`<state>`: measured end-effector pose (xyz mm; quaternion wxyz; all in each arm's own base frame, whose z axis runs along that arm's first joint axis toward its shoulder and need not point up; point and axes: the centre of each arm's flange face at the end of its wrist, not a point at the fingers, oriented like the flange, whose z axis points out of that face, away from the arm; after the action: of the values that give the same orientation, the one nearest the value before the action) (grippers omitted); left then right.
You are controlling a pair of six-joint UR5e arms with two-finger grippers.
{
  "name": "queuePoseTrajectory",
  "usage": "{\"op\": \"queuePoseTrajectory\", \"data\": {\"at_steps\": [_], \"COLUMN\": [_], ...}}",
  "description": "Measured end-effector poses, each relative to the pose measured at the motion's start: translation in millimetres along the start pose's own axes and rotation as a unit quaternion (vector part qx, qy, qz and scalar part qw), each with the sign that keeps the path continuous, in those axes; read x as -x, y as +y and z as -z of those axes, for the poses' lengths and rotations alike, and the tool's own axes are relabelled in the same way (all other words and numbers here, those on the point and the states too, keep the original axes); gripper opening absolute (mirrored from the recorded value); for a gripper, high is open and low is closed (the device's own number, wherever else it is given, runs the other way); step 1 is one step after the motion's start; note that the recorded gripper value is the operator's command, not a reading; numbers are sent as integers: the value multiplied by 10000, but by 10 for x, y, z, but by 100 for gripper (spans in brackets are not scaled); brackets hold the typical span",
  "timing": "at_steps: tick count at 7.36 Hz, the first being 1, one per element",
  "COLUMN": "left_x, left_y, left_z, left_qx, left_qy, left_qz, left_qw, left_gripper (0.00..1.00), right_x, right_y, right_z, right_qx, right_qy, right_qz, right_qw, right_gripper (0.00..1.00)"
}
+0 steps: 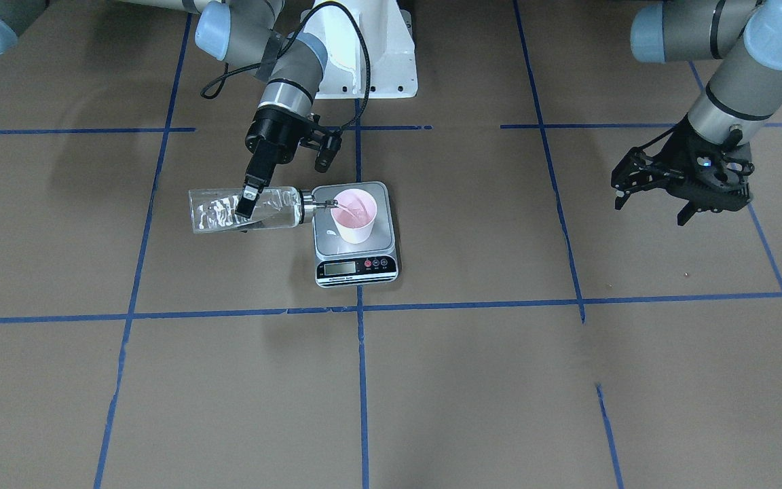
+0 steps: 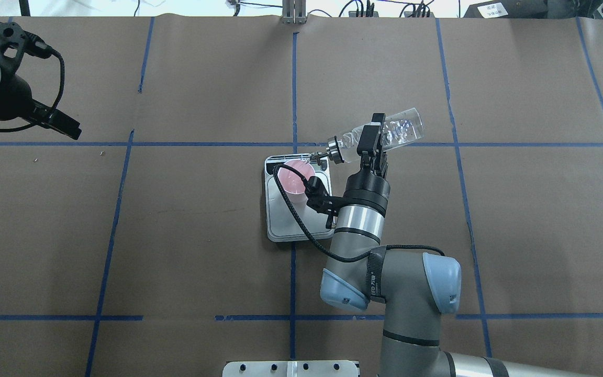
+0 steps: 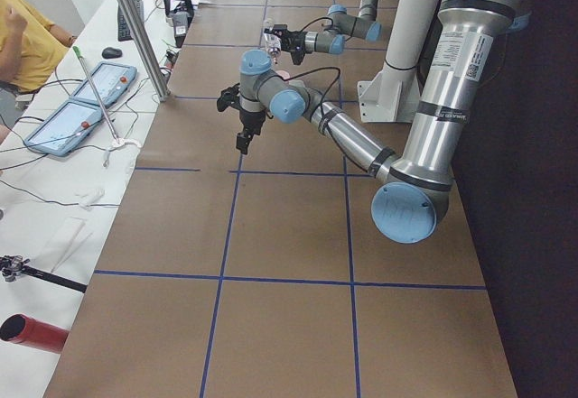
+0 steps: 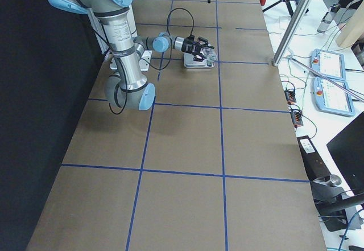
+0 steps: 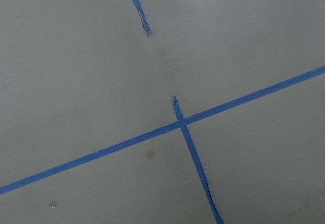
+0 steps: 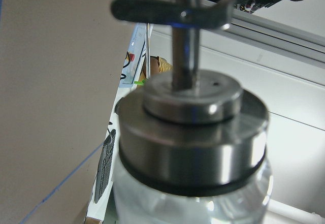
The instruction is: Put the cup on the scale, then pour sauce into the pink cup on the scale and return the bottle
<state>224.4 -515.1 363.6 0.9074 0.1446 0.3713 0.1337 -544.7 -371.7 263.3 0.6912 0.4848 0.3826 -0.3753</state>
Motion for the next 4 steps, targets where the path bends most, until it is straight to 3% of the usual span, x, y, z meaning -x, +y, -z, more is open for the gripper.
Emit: {"op": "queuePoseTrajectory", "data": {"at_steps": [4], "left_x": [4], "left_y": [0], "left_z": [-5], "left_qx": [7], "left_qy": [2], "left_qz": [9], "left_qw": [10000], "left_gripper": [100], "right_x": [-58], "right_y": [6], "right_z": [0], "right_qx": [-13], "right_qy": [4], "right_qz": [-13], "right_qw": [10000], "right_gripper": [0]}}
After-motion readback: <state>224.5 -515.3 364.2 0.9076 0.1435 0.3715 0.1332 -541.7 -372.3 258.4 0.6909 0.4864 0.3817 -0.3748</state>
